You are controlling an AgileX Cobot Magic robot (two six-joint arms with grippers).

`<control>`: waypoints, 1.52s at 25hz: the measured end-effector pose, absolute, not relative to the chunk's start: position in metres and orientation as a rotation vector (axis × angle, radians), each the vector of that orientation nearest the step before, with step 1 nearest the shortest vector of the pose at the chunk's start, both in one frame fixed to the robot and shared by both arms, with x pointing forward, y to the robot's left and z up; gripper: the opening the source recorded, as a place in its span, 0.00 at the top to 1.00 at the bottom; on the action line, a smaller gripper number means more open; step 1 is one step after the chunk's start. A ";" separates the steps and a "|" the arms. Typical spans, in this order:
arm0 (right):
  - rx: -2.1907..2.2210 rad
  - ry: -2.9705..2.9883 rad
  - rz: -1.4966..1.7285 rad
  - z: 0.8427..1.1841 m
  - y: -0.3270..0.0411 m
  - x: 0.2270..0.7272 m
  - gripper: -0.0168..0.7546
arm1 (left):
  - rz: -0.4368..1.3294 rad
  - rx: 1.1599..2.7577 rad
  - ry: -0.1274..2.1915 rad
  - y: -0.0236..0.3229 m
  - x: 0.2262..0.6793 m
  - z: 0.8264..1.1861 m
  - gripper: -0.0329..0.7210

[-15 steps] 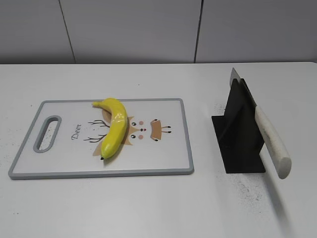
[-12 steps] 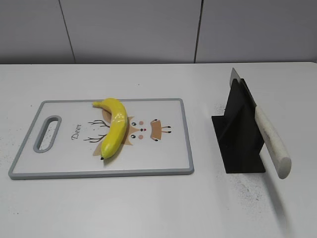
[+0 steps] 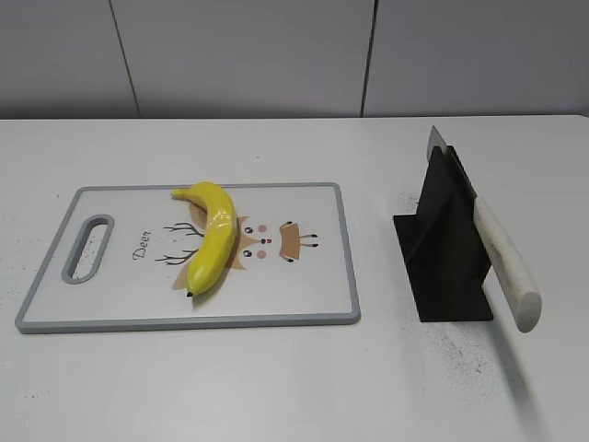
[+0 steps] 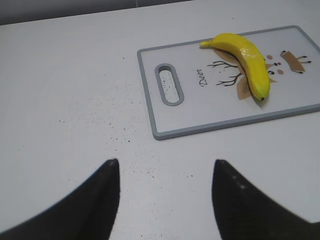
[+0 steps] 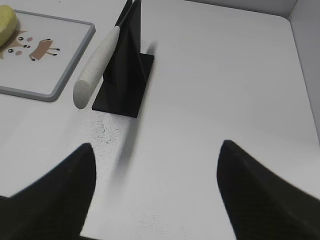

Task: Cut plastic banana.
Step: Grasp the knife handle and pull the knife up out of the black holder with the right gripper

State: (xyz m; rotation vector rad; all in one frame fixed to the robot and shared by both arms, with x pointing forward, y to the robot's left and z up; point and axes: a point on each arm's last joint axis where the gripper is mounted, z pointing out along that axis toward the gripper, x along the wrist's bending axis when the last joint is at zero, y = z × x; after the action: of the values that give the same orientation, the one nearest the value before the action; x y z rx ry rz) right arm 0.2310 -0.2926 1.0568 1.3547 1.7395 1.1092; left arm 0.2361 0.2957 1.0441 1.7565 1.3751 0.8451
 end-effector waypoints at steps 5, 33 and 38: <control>1.354 1.739 1.110 1.057 -0.293 0.231 0.24 | 0.845 1.756 1.376 0.296 0.236 1.044 0.21; 1.481 1.865 0.966 1.059 -0.289 0.263 0.28 | 0.845 1.756 1.376 0.296 0.236 1.044 0.21; 1.607 1.899 0.921 1.072 -0.285 0.289 0.30 | 0.845 1.757 1.375 0.296 0.236 1.044 0.21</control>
State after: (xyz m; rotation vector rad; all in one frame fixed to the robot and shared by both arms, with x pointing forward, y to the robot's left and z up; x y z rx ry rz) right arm 0.2885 -0.2847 1.0718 1.6073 1.8987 0.9206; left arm 0.2361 0.2957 1.0441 1.7570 1.3746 0.8454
